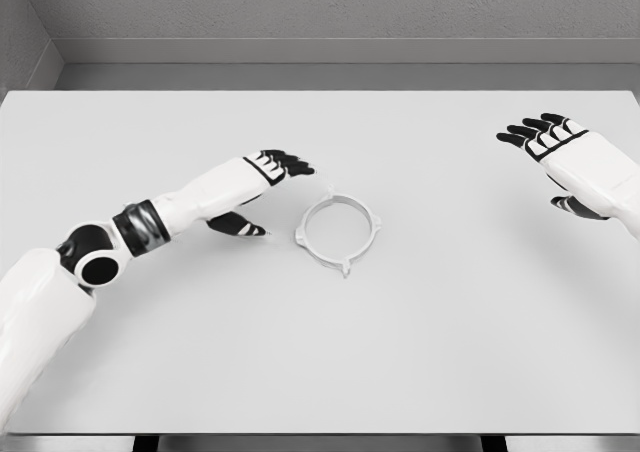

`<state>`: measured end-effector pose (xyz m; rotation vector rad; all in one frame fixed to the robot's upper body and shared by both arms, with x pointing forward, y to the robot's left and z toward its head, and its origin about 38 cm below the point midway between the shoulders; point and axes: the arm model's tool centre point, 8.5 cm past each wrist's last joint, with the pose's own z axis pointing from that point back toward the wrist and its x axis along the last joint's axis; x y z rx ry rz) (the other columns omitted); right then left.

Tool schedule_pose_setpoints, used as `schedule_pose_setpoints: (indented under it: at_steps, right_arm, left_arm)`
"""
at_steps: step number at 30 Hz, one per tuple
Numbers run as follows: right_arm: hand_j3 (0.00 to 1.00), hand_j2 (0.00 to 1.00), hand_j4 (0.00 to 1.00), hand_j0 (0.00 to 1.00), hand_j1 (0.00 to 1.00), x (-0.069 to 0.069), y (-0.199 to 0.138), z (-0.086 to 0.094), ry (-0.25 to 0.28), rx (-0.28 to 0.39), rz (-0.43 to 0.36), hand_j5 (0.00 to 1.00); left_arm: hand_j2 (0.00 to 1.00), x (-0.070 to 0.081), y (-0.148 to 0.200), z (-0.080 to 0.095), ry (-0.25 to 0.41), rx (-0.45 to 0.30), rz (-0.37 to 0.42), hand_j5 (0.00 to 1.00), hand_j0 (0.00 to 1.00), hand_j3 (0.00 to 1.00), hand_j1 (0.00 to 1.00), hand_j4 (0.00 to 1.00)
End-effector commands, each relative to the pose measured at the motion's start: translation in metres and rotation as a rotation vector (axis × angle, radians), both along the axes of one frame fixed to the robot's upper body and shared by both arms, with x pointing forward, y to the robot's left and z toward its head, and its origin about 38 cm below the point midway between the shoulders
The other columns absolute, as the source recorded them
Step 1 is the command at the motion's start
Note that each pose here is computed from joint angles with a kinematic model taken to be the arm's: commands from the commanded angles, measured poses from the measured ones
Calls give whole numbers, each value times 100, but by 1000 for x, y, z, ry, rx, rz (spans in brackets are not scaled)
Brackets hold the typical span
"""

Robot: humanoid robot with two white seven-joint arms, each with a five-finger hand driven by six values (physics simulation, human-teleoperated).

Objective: Assemble PVC drainage pipe clamps

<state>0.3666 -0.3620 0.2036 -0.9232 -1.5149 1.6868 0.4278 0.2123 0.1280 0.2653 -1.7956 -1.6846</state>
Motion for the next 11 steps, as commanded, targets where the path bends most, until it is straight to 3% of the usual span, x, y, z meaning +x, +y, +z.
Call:
schedule_pose_setpoints:
  at_steps: [1,4,7,11]
  right_arm:
    - [100,100,100,100,100,0,0,1,-1,6,0,100]
    - [100,100,100,100,100,0,0,1,-1,6,0,100]
    - [100,100,100,100,100,0,0,1,-1,6,0,100]
    - [100,100,100,100,100,0,0,1,-1,6,0,100]
  left_arm:
    - [100,2,44,14,1,14,57,100,100,100,100,100]
    - [100,4,97,37,-21,50,134,100,100,100,100,100]
    - [100,3,126,49,-38,99,176,100,100,100,100,100]
    - [100,4,151,65,-65,108,231,100,100,100,100,100]
